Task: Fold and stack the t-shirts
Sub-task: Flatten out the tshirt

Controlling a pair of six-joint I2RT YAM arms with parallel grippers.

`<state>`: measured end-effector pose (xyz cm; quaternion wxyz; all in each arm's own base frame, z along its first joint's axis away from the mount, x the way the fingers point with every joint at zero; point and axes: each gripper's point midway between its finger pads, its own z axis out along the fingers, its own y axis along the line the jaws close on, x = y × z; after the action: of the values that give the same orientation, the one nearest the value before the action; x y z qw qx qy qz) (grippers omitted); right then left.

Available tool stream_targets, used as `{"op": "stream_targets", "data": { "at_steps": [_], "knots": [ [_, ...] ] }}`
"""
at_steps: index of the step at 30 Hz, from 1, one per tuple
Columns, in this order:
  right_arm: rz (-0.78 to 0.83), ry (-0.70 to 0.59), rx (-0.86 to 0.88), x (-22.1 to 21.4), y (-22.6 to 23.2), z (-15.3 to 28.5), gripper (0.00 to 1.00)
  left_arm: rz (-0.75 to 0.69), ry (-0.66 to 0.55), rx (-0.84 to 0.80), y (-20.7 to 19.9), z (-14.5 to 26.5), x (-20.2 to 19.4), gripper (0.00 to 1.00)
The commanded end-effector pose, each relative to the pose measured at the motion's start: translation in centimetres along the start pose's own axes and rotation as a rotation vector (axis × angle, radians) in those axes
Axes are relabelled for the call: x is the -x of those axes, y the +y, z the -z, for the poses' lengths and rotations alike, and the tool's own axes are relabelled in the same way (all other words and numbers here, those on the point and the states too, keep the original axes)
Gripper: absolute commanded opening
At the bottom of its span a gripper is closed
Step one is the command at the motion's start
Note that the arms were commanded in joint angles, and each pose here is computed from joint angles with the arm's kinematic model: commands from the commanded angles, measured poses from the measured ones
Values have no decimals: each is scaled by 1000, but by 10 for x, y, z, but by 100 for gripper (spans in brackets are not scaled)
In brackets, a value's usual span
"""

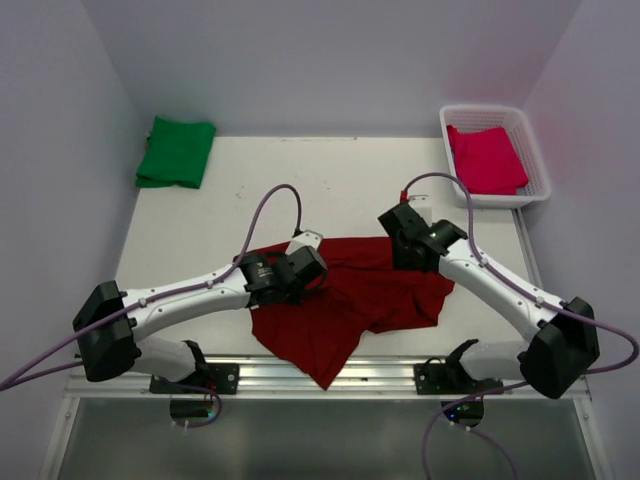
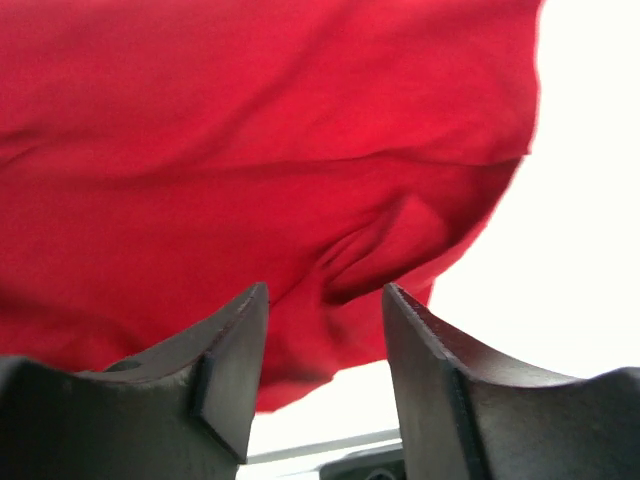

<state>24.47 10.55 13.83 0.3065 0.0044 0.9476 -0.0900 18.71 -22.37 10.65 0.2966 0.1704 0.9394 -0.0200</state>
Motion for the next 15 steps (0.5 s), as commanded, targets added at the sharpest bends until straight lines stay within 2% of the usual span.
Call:
{"op": "stream_targets", "data": {
  "at_steps": [1,2,5,9,15],
  "knots": [
    [-102,4,-171,7,-31,-38,54,2,15,29,6,-1,-8,0],
    [-137,40,-229,4,-43,-55,62,6,9,28,6,0,-6,0],
    [-245,93,-269,6,-57,-86,63,13,-8,40,11,6,-2,0],
    [-319,165,-258,-1,-53,-128,61,27,-39,57,18,15,5,0],
    [-392,241,-221,-18,-50,-159,53,30,-38,77,24,15,1,0]
  ]
}}
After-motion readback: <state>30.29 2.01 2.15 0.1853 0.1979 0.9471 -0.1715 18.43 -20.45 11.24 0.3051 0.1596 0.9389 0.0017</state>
